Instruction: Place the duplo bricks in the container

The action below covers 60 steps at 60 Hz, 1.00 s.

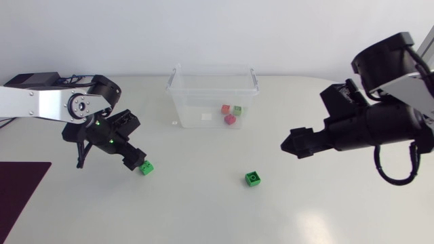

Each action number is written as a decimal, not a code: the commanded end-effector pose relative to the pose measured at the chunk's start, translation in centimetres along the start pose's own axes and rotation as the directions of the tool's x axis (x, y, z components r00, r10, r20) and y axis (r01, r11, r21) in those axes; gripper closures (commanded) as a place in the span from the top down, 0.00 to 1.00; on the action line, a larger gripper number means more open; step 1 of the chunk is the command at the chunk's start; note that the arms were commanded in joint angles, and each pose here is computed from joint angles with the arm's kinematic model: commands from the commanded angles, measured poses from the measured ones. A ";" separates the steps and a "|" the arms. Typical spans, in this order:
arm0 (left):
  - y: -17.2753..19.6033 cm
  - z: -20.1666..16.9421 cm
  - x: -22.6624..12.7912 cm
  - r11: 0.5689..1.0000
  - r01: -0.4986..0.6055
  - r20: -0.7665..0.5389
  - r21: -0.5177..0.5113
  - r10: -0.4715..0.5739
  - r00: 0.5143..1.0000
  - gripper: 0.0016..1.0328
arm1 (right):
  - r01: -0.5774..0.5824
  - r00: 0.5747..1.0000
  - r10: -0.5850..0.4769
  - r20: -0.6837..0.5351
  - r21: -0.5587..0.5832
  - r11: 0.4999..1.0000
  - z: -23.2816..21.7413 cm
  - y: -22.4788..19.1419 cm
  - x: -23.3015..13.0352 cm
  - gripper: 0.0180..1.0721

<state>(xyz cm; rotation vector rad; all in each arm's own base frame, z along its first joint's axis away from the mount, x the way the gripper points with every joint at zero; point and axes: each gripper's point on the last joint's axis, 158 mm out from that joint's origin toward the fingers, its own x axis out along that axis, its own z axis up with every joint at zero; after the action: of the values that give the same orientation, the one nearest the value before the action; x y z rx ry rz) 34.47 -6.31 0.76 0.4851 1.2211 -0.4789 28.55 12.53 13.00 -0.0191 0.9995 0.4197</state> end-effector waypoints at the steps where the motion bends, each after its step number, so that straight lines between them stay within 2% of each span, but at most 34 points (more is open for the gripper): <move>1: -0.4 0.6 0.9 0.998 0.028 -0.018 0.054 -0.027 0.999 0.90 | -0.023 0.999 0.023 -0.045 -0.009 1.000 -0.1 0.9 1.4 0.95; 24: -1.8 -0.1 3.1 0.992 0.072 -0.081 0.104 -0.064 0.995 0.87 | 0.015 0.988 -0.025 -0.153 -0.066 0.998 -1.9 1.4 6.5 0.95; 30: -2.0 -0.6 3.8 0.990 0.086 -0.103 0.110 -0.074 0.992 0.83 | 0.019 0.983 -0.032 -0.181 -0.074 0.997 -2.5 1.4 7.9 0.95; 33: -2.0 -0.6 3.9 0.989 0.089 -0.105 0.116 -0.077 0.991 0.77 | 0.022 0.981 -0.037 -0.192 -0.076 0.997 -2.8 1.3 8.7 0.95; 41: -2.7 -0.6 4.1 0.986 0.115 -0.103 0.117 -0.103 0.989 0.56 | 0.048 0.970 -0.069 -0.231 -0.099 0.994 -3.8 1.1 10.4 0.95; 49: -3.3 -0.4 4.2 0.982 0.148 -0.092 0.121 -0.137 0.986 0.47 | 0.057 0.965 -0.080 -0.251 -0.100 0.993 -4.3 1.3 11.5 0.92; 52: -3.4 -0.5 4.2 0.981 0.150 -0.092 0.122 -0.139 0.986 0.46 | 0.054 0.964 -0.079 -0.255 -0.102 0.993 -4.4 1.4 11.7 0.89; 55: -3.6 -0.3 4.1 0.979 0.160 -0.083 0.125 -0.150 0.985 0.41 | 0.050 0.960 -0.078 -0.269 -0.109 0.993 -4.7 1.7 12.1 0.89; 60: -3.7 -0.1 3.9 0.978 0.168 -0.073 0.125 -0.160 0.984 0.38 | 0.049 0.953 -0.082 -0.291 -0.118 0.992 -5.3 2.0 12.7 0.89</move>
<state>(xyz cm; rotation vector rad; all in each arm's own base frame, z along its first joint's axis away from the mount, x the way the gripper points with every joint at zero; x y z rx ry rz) 33.13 -8.96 -3.31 0.5055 1.3061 -0.6544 29.53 16.91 0.90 -0.2179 1.2451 0.4237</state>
